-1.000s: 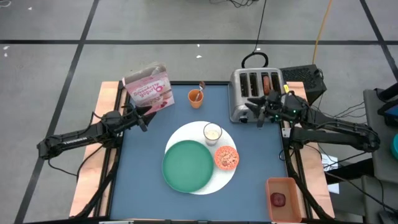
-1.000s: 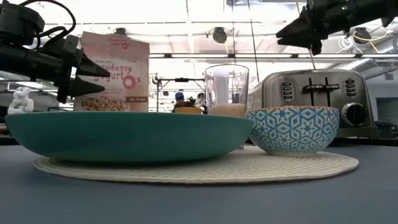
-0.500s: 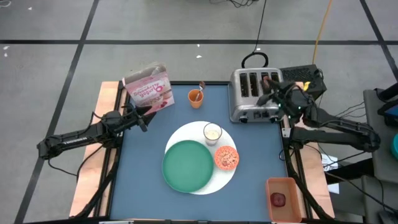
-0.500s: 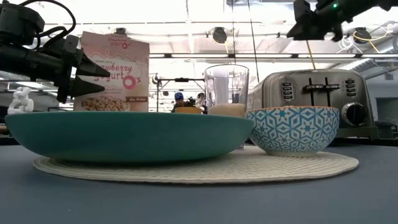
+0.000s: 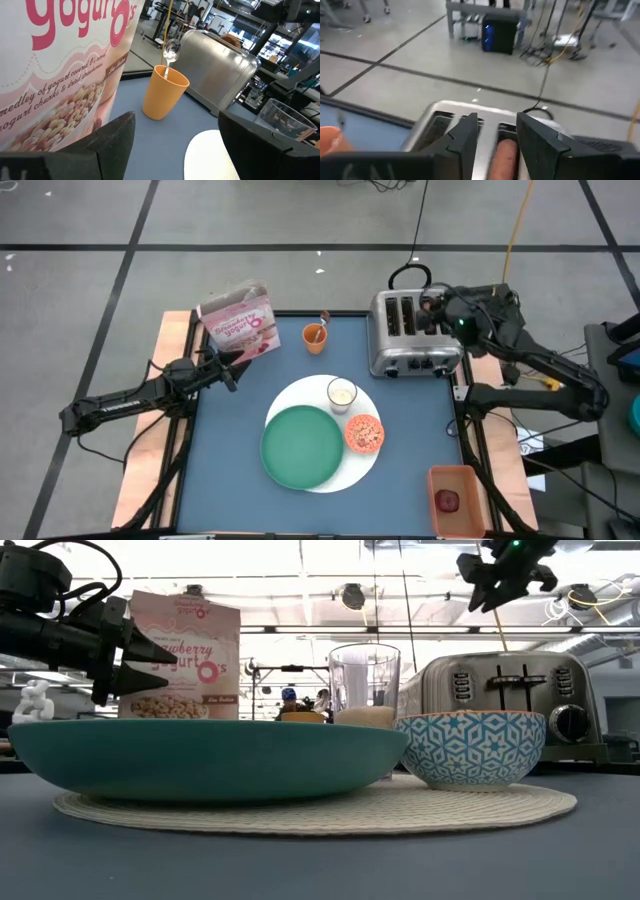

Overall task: Arrange a breakfast setting
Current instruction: Put the bagel from the toaster on the green plate

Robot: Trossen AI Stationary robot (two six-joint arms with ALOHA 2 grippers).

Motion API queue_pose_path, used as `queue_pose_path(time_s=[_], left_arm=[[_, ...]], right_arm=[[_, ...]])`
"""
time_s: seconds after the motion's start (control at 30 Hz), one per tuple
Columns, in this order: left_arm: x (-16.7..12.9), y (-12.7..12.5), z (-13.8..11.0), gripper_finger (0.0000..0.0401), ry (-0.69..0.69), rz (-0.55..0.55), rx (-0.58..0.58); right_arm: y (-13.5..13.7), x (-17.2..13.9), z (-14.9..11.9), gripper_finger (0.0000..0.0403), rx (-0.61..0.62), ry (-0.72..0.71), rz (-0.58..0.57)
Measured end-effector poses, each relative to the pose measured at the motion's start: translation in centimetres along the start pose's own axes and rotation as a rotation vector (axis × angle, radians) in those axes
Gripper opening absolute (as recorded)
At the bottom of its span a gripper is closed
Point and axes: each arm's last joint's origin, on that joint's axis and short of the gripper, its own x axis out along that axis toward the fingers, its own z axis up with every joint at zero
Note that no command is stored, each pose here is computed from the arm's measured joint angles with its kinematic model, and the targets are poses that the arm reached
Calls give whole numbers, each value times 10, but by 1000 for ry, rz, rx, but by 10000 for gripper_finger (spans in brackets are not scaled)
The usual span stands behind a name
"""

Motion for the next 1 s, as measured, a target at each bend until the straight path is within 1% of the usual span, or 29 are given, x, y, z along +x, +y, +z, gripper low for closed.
queue_pose_path(time_s=[0.13,0.27,0.37,0.47,0.57,1.0], left_arm=[[0,0,0,287,0,1,0],[0,0,0,287,1,0,1],[0,0,0,287,0,0,0],[0,0,0,287,0,0,0],[0,0,0,287,1,0,1],[0,0,0,287,1,0,1]], right_arm=[[4,9,11,130,14,66,33],[5,20,14,130,5,129,-21],[4,29,12,130,12,206,-57],[5,38,8,130,27,309,-8],[6,45,6,130,48,367,45],[-2,64,3,130,74,415,-38]])
